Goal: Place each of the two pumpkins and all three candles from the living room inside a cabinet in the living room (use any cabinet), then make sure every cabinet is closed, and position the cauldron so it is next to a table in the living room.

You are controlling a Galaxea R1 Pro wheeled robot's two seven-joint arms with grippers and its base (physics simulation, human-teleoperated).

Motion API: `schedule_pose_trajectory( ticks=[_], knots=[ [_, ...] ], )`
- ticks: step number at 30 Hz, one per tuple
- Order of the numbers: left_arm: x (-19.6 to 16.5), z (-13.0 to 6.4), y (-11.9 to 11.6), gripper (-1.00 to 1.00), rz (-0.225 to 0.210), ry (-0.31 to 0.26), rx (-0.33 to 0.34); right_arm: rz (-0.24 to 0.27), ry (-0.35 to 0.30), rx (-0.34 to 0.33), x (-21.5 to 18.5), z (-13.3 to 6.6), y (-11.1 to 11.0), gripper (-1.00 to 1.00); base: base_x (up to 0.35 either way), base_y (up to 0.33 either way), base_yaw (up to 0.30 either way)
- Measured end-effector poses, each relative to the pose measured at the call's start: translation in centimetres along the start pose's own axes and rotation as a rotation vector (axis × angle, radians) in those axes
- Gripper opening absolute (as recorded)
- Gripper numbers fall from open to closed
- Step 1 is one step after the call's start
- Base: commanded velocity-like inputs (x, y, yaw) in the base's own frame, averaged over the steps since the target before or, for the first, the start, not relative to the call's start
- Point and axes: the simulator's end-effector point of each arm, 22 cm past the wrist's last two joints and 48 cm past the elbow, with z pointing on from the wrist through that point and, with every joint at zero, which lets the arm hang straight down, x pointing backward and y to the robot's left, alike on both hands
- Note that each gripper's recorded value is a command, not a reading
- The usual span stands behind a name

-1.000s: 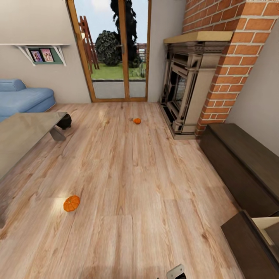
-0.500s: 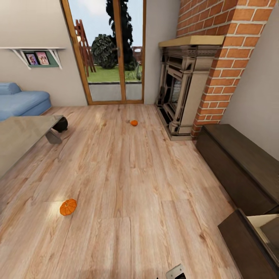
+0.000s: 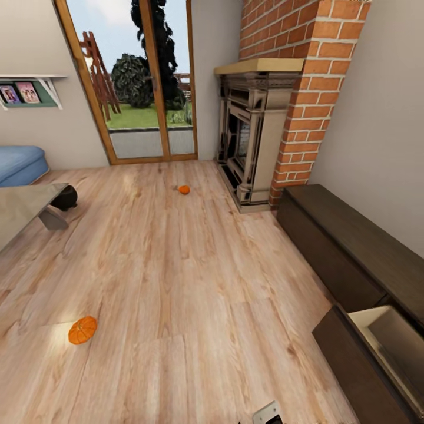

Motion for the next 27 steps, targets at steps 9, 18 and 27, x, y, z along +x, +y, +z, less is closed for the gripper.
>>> schedule_pose_trajectory(
  ticks=[9,18,27],
  knots=[
    [-0.02,-0.04,-0.04,1.0,0.0,0.001,0.002,0.001,-0.005,0.0,-0.27,0.02,0.05,1.0,0.209,0.0,-0.071],
    [0.0,-0.05,-0.1,1.0,0.0,0.001,0.003,-0.001,-0.002,0.003,-0.08,0.01,-0.2,1.0,0.323,0.0,-0.002],
    [0.03,-0.17,-0.57,1.0,0.0,0.0,0.01,-0.001,-0.01,0.005,-0.37,0.01,-0.29,1.0,0.328,0.0,0.0]
  ],
)
